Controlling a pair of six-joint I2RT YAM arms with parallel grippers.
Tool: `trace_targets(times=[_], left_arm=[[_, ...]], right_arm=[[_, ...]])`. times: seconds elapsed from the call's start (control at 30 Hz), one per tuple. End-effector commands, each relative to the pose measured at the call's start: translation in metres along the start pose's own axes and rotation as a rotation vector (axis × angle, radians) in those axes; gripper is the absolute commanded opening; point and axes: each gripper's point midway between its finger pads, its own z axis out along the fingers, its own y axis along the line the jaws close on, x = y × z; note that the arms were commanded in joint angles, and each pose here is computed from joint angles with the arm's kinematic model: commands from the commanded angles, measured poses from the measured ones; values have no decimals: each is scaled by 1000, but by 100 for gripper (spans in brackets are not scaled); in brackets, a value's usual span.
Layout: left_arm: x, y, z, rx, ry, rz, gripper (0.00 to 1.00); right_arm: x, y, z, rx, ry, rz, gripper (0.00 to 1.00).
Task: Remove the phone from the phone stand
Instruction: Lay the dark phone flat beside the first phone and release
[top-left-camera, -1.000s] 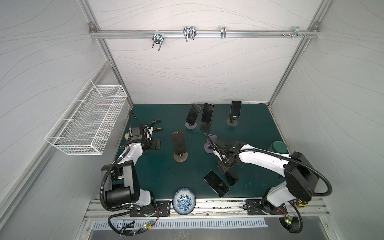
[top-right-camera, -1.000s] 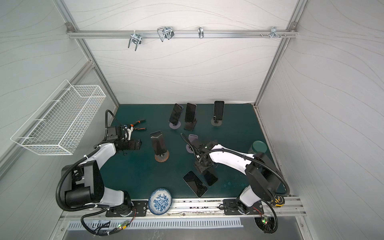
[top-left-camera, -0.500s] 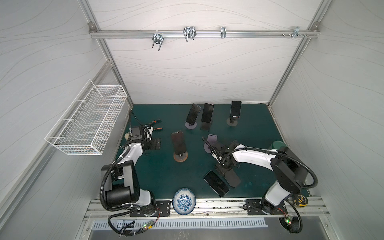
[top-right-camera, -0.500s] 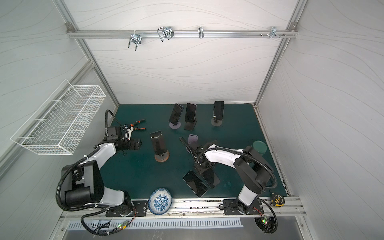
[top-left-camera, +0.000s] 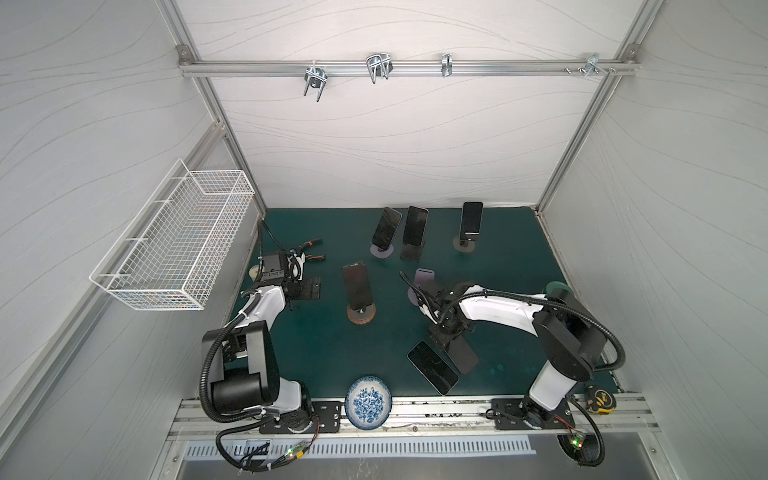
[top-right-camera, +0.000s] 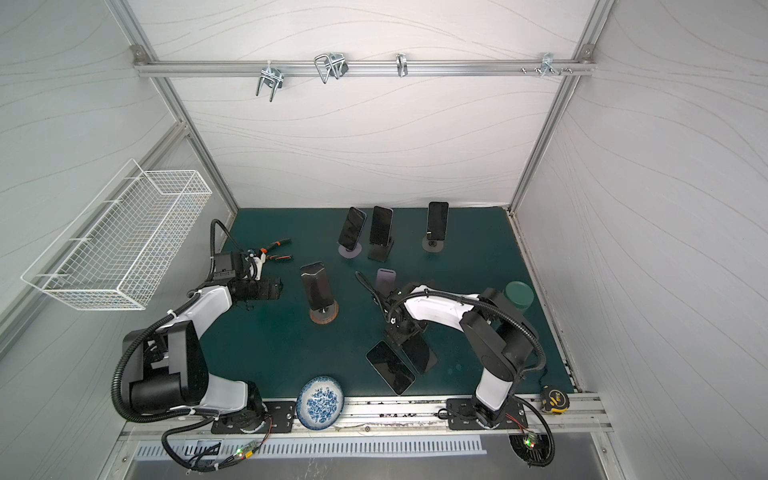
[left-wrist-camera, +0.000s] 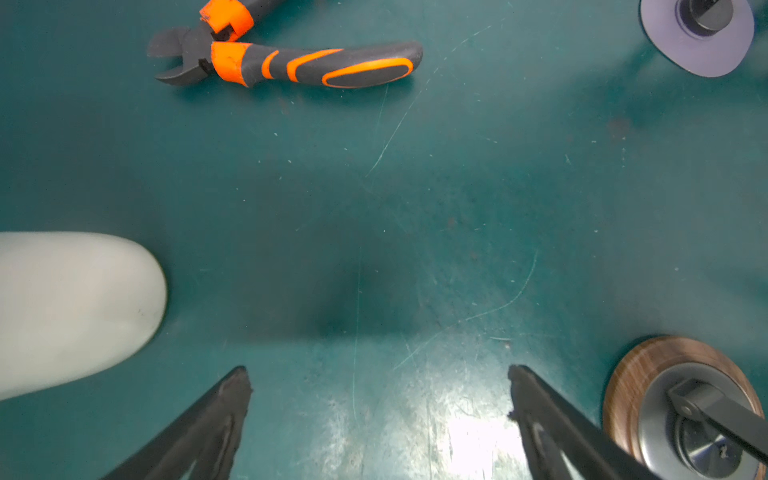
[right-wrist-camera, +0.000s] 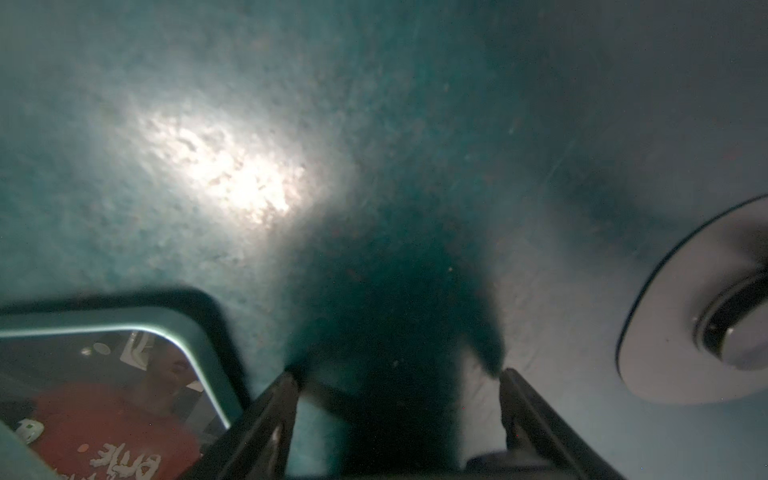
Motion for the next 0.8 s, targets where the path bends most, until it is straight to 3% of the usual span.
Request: trace_targets(times=[0.0,0.4,0.77], left_arm=[[-20,5,-8,-22,-52,24,98],[-19,5,-8,-18,-52,28,98],[-18,5,-8,-23,-49,32,98]], right_arm=[[6,9,13,-37,49,-25,79],[7,9,13,-40,54,-29,79],[-28,10,-45,-47,-125,13,84]])
